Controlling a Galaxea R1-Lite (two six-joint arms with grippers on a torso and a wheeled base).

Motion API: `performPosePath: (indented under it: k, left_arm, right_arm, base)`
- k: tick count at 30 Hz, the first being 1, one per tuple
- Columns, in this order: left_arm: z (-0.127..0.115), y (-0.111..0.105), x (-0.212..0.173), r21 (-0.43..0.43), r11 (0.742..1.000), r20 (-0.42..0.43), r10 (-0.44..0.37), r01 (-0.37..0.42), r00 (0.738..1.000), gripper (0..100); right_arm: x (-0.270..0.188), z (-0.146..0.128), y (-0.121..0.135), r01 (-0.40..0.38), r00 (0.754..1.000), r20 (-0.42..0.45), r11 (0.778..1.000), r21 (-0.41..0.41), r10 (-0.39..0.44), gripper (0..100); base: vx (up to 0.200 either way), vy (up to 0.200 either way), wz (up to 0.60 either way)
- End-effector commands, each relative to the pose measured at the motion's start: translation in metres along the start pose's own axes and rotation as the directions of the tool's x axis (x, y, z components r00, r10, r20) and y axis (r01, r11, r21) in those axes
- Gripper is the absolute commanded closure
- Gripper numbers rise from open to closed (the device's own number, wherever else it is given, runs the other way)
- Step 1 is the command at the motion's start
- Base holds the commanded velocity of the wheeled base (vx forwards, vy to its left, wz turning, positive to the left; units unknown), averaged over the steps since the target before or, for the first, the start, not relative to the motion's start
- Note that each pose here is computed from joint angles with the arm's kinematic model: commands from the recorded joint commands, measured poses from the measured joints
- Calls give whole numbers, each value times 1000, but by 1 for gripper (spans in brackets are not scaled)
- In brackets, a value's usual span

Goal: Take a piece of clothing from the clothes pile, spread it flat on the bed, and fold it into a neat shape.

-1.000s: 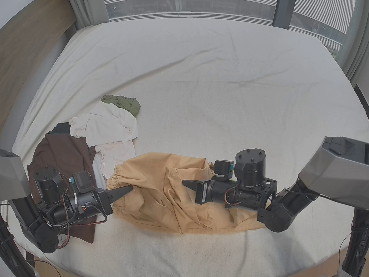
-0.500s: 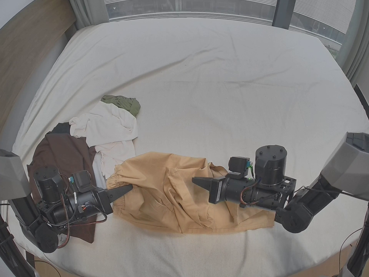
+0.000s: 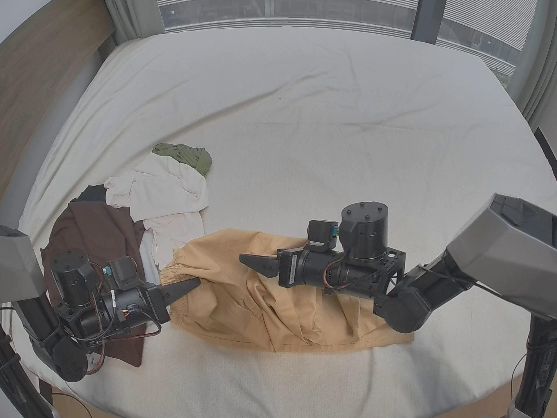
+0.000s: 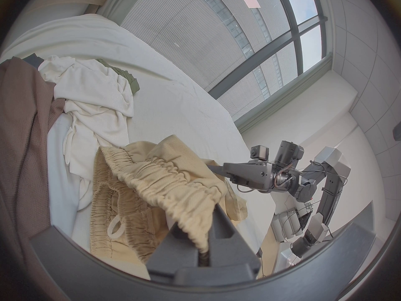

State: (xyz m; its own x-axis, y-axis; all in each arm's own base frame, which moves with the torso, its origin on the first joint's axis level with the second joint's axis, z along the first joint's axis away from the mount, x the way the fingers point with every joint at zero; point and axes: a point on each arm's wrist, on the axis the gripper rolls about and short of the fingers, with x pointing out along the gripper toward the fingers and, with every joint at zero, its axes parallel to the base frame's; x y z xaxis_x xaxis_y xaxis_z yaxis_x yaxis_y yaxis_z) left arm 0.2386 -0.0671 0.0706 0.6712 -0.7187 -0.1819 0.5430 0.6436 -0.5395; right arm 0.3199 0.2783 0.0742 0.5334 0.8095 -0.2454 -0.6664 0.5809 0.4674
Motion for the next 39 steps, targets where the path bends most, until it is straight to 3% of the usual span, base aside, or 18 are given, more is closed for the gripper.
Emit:
performPosePath:
  k: [1,8,9,26,33,39]
  left_arm:
    - [0,0,0,0,1000,0,0,0,1000,100]
    - [0,0,0,0,1000,1,-1,1,1000,100]
    - [0,0,0,0,1000,1,-1,1,1000,100]
    - [0,0,0,0,1000,1,-1,1,1000,100]
    - [0,0,0,2,1000,1,-1,1,1000,100]
    - [0,0,1,2,1000,2,1,-1,1000,100]
  right_arm:
    - [13,-15,-5,3,999,-33,1000,3,-3,0]
    - [18,-17,-5,-3,1000,-27,1000,-1,3,0]
    - [18,-17,-5,-3,1000,-27,1000,-1,3,100]
    - [8,-16,-12,13,1000,-5,1000,4,-13,100]
    - [-40,-6,-6,21,999,29,1000,8,-21,100]
    - [-74,-18,-13,29,999,23,999,21,-30,100]
  base:
    - [0,0,0]
    - [0,0,0]
    - [0,0,0]
    - [0,0,0]
    - [0,0,0]
    - [0,0,0]
